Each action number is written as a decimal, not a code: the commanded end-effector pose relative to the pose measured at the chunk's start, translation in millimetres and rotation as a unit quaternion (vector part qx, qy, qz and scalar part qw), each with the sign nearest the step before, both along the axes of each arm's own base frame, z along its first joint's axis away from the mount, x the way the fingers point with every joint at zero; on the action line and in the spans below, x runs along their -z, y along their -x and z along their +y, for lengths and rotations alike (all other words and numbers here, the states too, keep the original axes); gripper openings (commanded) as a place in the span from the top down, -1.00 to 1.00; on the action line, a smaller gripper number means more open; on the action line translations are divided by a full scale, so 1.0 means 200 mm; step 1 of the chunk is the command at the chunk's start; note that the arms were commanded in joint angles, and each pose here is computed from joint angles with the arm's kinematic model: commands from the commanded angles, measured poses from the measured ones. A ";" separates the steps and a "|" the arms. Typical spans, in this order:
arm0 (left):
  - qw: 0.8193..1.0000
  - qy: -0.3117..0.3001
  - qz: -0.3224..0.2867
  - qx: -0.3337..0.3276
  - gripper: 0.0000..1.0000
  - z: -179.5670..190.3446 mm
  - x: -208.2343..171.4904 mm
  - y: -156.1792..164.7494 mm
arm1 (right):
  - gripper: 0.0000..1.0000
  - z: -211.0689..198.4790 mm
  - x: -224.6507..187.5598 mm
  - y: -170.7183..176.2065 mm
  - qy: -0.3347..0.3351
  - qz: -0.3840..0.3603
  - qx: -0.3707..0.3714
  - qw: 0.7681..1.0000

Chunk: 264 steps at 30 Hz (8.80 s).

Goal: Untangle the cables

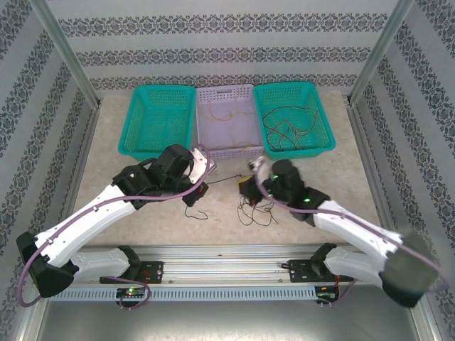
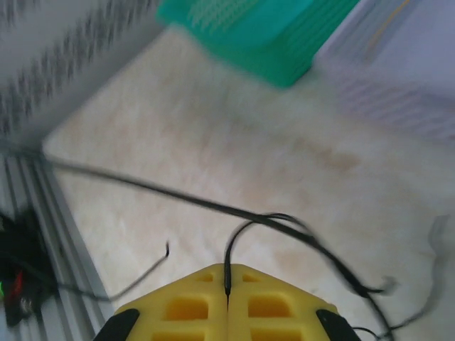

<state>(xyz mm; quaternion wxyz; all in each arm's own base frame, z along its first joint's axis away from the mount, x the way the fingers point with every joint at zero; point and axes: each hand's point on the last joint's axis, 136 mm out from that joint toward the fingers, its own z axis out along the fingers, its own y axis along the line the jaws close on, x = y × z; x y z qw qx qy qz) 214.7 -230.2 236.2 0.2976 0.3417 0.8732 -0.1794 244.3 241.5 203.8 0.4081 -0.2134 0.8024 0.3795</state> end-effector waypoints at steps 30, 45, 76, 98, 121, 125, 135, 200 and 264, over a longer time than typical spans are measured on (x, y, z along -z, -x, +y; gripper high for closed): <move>0.865 0.012 -0.319 -0.387 1.00 0.74 -0.96 -0.76 | 1.00 -0.58 -0.86 0.10 -0.216 -0.085 0.140 0.963; 0.843 -0.022 -0.219 -0.491 1.00 1.11 -0.31 -1.48 | 1.00 -0.46 -1.36 0.35 -0.218 -0.142 0.056 0.964; 0.860 0.144 -0.085 -0.483 -1.00 0.91 -0.16 -1.22 | 1.00 -0.25 -1.82 0.22 -0.240 -0.132 -0.024 0.961; 0.844 0.065 -0.065 -0.529 -1.00 1.02 -0.08 -1.22 | 1.00 -0.25 -1.73 0.25 -0.238 -0.126 -0.023 0.963; 0.834 -0.107 0.096 -0.532 -0.98 1.07 0.31 -1.31 | 1.00 -0.17 -1.65 0.23 -0.227 -0.104 -0.048 0.967; 0.848 -0.077 0.082 -0.518 -0.78 1.03 0.26 -1.32 | 1.00 -0.16 -1.65 0.23 -0.225 -0.105 -0.051 0.967; 0.841 -0.074 0.088 -0.529 0.67 1.03 0.27 -1.31 | 1.00 -0.14 -1.65 0.26 -0.224 -0.105 -0.061 0.967; 0.780 0.223 0.075 -0.579 -1.00 0.96 -0.13 -1.13 | -0.36 1.20 -0.56 -0.60 -0.103 -0.142 -0.078 0.981; 0.859 0.148 0.044 -0.488 -1.00 0.72 0.07 -0.49 | -0.43 0.16 -0.52 -0.70 0.071 -0.083 0.212 0.971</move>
